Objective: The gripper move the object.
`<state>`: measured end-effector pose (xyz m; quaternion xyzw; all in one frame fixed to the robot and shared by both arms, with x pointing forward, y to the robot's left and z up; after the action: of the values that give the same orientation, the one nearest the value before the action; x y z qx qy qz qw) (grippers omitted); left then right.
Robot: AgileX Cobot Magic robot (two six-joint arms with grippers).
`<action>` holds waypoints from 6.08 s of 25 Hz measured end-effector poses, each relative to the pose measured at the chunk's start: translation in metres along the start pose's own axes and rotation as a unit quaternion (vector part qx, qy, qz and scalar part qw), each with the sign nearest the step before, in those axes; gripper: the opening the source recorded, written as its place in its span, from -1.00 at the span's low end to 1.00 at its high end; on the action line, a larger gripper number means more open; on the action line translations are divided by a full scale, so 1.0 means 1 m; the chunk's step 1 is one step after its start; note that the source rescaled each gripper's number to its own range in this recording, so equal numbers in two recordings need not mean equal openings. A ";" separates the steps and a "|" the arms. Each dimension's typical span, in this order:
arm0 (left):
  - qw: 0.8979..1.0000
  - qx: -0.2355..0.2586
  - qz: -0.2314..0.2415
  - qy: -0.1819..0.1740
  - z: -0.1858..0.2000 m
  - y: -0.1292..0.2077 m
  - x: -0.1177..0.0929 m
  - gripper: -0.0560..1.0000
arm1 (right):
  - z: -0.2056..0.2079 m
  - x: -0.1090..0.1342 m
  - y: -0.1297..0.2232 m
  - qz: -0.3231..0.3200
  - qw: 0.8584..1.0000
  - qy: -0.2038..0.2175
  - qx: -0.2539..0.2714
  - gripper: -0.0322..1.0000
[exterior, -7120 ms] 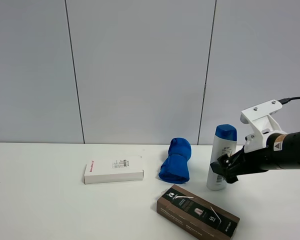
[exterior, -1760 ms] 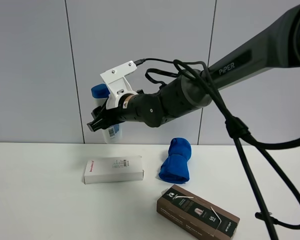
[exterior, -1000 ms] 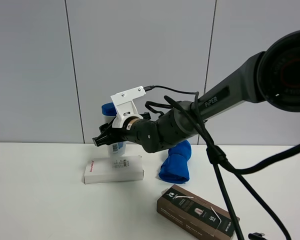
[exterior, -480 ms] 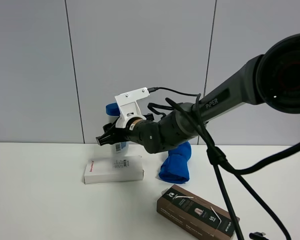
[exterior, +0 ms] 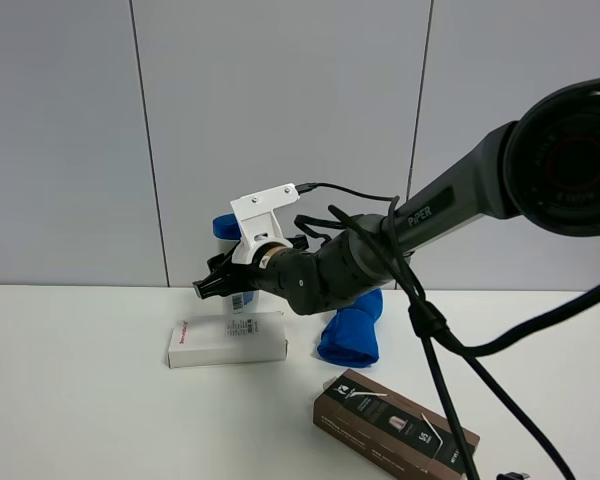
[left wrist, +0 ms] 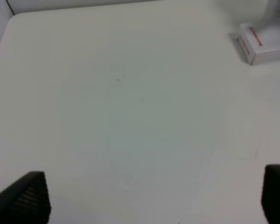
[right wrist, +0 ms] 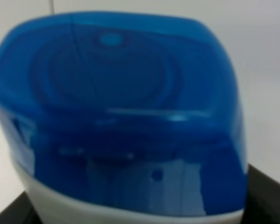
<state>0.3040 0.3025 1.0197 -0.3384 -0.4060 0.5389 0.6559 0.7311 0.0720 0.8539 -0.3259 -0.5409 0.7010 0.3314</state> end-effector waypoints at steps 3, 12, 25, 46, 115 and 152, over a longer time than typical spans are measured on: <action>1.000 0.000 0.000 0.000 0.000 0.000 0.000 1.00 | 0.000 0.000 0.000 -0.001 1.000 0.000 0.000 -0.94; 1.000 0.000 0.000 0.000 0.000 0.000 0.000 1.00 | -0.001 -0.001 -0.007 -0.001 1.000 0.003 -0.015 -0.49; 1.000 0.000 0.000 0.000 0.000 0.000 0.000 1.00 | 0.000 -0.002 -0.012 -0.001 1.000 0.003 -0.019 -0.07; 1.000 0.000 0.000 0.000 0.000 0.000 0.000 1.00 | 0.028 0.000 -0.096 0.033 0.999 -0.019 -0.004 0.26; 1.000 0.000 0.000 0.000 0.000 0.000 0.000 1.00 | 0.555 -0.083 -0.072 -0.233 0.912 0.206 0.266 0.27; 1.000 0.000 0.000 0.000 0.000 0.000 0.000 1.00 | 0.577 -0.076 -0.065 -0.149 0.957 0.240 0.064 0.27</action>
<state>0.3040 0.3025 1.0197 -0.3384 -0.4060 0.5389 0.6559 0.3112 -0.2908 1.0418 -0.3782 -0.4418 0.5779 0.5725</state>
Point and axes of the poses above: a point on each arm's last joint axis where the gripper is mounted, z pointing back along that axis away from the gripper, x along the wrist's bending axis when the last joint is at zero, y = z × x, the point moved 8 cm from there along -z, pointing out along that axis toward the gripper, and after that the axes turned 8 degrees about -z, right-handed, at the moved point
